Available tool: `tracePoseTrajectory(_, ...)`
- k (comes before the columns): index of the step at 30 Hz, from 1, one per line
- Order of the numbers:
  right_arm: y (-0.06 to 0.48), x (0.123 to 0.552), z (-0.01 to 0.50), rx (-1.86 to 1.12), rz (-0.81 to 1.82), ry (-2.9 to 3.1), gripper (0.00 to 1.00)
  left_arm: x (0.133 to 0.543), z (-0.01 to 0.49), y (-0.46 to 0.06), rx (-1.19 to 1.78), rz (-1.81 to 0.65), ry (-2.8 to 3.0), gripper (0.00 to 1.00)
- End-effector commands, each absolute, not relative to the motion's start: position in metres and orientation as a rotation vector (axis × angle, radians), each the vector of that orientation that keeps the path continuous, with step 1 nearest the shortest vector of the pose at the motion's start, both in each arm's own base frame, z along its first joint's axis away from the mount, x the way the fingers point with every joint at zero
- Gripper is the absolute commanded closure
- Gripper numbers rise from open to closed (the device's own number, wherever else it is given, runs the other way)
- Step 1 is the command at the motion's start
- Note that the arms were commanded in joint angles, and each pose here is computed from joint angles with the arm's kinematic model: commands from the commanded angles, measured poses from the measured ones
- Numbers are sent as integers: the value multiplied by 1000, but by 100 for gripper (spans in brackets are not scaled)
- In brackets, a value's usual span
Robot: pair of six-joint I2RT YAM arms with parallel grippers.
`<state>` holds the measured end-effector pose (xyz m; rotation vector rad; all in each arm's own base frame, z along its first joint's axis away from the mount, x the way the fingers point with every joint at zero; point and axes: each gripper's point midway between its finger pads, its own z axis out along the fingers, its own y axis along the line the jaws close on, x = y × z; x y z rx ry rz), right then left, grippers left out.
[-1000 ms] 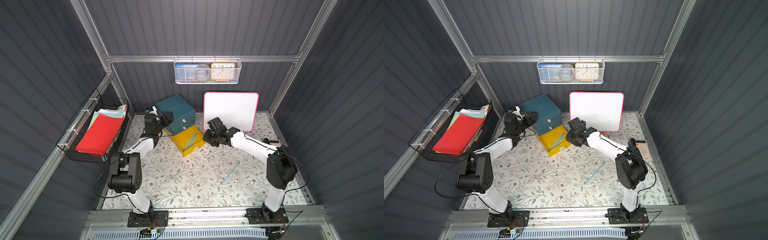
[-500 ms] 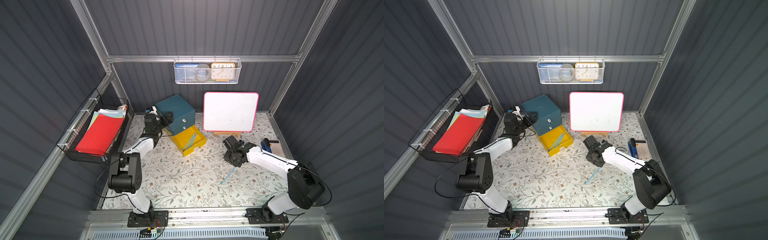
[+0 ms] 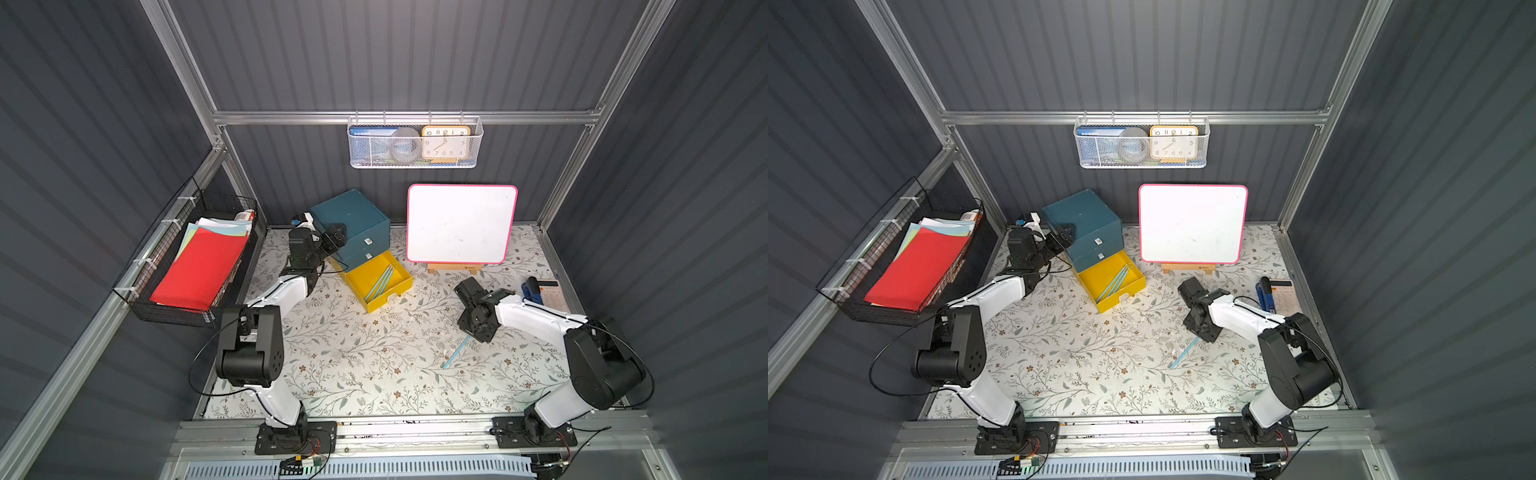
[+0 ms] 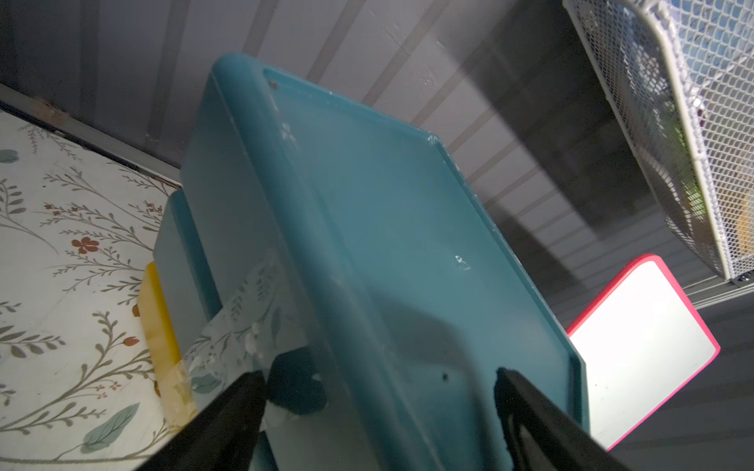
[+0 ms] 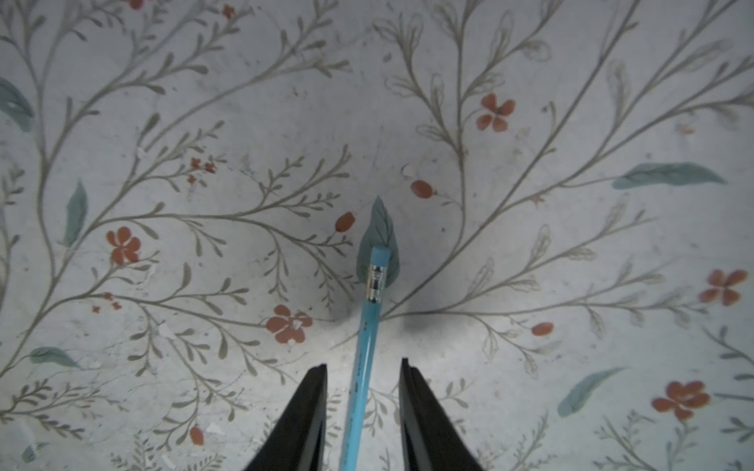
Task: Please place the pencils in the drawer according to their color
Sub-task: Pick up the pencil from the center of the board.
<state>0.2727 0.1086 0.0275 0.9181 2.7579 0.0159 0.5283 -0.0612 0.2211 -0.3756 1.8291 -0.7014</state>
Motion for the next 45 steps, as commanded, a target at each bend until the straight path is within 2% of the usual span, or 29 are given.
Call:
tracePoseTrajectory(1, 105, 266, 19, 936, -5, 2778, 66, 521, 216, -72, -333, -728, 1866, 8)
tracePoseTrajectory(13, 106, 266, -1, 973, -6, 2815, 67, 521, 215, -71, -336, -726, 1867, 8)
tracePoseTrajectory(20, 109, 264, -10, 1002, 12, 2838, 80, 521, 214, -71, -333, -724, 1868, 8)
tracePoseTrajectory(26, 111, 265, -12, 1003, 29, 2843, 100, 521, 214, -71, -333, -725, 1867, 8)
tracePoseTrajectory(34, 122, 274, -5, 987, 140, 2820, 100, 522, 216, -71, -333, -725, 1862, 8)
tracePoseTrajectory(45, 149, 300, 42, 902, 385, 2747, 100, 522, 215, -71, -333, -726, 1864, 8)
